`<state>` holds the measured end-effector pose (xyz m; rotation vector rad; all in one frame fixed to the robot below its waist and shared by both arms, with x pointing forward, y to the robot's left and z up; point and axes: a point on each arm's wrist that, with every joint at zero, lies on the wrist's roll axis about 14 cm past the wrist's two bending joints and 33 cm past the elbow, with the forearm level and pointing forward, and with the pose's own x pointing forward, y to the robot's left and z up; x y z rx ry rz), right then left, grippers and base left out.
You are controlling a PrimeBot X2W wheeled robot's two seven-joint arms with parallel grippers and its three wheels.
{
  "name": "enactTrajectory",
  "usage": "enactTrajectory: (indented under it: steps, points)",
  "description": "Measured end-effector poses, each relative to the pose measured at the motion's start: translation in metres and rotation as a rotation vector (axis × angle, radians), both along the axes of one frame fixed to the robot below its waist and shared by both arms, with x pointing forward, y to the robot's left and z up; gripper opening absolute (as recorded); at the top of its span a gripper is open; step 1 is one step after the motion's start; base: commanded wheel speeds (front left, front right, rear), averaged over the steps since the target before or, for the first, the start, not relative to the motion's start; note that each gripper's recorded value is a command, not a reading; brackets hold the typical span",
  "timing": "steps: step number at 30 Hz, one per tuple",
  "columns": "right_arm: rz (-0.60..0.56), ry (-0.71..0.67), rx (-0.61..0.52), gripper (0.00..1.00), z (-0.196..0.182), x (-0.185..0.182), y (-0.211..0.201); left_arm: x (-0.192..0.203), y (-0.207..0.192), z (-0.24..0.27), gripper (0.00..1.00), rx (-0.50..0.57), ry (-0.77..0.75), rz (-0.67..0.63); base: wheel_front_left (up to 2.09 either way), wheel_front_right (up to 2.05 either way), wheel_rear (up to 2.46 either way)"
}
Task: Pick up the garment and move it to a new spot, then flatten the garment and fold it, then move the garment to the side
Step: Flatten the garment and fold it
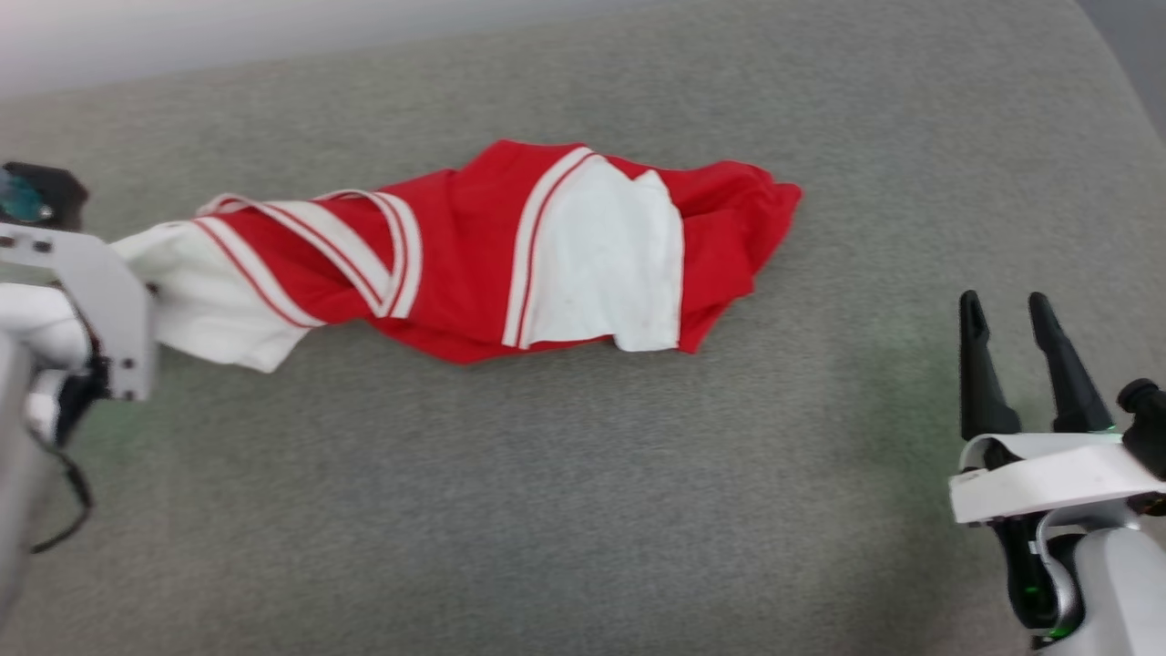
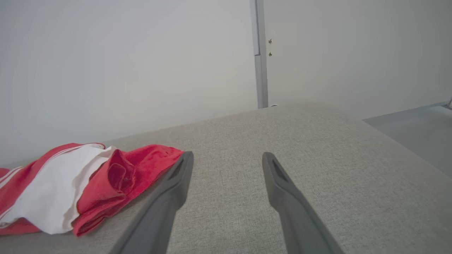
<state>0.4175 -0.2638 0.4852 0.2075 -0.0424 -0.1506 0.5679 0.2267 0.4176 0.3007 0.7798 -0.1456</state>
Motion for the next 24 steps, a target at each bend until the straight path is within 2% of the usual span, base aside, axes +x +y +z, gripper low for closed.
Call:
enactTrajectory:
  steps: [4,8,11,16,19,24]
  points:
    - [0.062,0.008,-0.057,1.00,0.001,0.006,0.006,-0.007,-0.006,0.006,1.00,-0.063,-0.101,-0.003,0.00,0.00,0.00]
    - [0.177,0.026,-0.130,1.00,-0.001,0.016,0.026,-0.022,-0.005,0.013,1.00,-0.167,-0.197,0.037,0.00,0.00,0.00]
    - [0.308,0.051,-0.200,1.00,-0.007,0.023,0.051,-0.036,-0.007,0.020,1.00,-0.228,-0.287,0.054,0.00,0.00,0.00]
    - [0.594,0.156,-0.334,1.00,-0.023,0.031,0.108,-0.074,-0.016,0.029,1.00,-0.373,-0.454,0.104,0.00,0.00,0.00]
    - [0.729,0.192,-0.413,1.00,-0.022,0.037,0.133,-0.098,-0.010,0.038,1.00,-0.406,-0.571,0.142,0.00,0.00,0.00]
    - [0.920,0.241,-0.543,1.00,-0.016,0.046,0.170,-0.143,-0.005,0.033,1.00,-0.403,-0.618,0.230,0.00,0.00,0.00]
